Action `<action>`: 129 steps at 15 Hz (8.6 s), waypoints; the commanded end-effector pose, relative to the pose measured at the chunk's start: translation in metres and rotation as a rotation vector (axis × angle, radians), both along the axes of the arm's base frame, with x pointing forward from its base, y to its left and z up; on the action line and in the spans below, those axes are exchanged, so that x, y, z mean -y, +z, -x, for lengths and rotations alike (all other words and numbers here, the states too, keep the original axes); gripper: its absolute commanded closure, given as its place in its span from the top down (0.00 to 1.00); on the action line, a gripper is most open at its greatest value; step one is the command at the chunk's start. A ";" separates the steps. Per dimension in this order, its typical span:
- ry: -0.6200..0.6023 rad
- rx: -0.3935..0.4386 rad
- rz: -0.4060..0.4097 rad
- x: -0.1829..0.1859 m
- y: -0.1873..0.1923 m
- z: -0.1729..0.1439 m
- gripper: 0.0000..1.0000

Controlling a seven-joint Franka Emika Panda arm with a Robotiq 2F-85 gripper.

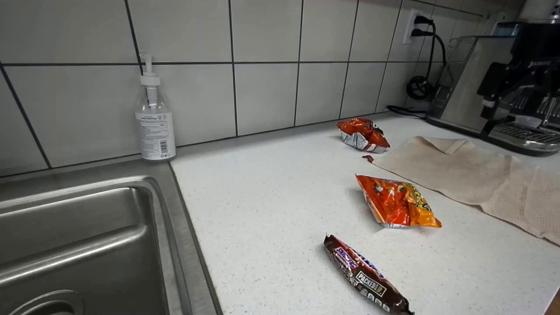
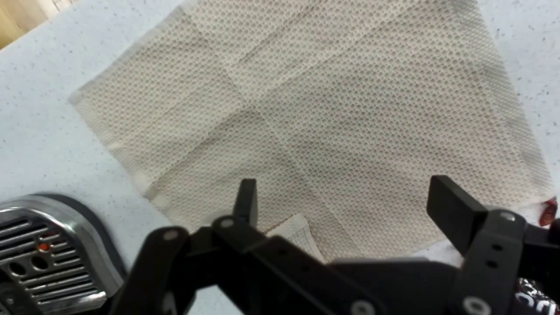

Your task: Fold the cloth

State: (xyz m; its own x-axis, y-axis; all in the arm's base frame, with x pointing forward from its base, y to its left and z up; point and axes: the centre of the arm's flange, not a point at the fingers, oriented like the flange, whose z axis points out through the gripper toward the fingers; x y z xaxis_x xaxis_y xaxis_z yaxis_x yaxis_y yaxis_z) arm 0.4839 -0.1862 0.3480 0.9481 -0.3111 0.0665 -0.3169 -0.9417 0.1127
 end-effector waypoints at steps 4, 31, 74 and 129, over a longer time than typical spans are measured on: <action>-0.036 0.009 -0.047 0.014 -0.010 -0.019 1.00; -0.295 0.057 -0.217 0.133 -0.102 -0.099 1.00; -0.289 0.061 -0.203 0.137 -0.126 -0.114 0.42; -0.293 0.123 -0.265 0.084 0.004 0.005 0.01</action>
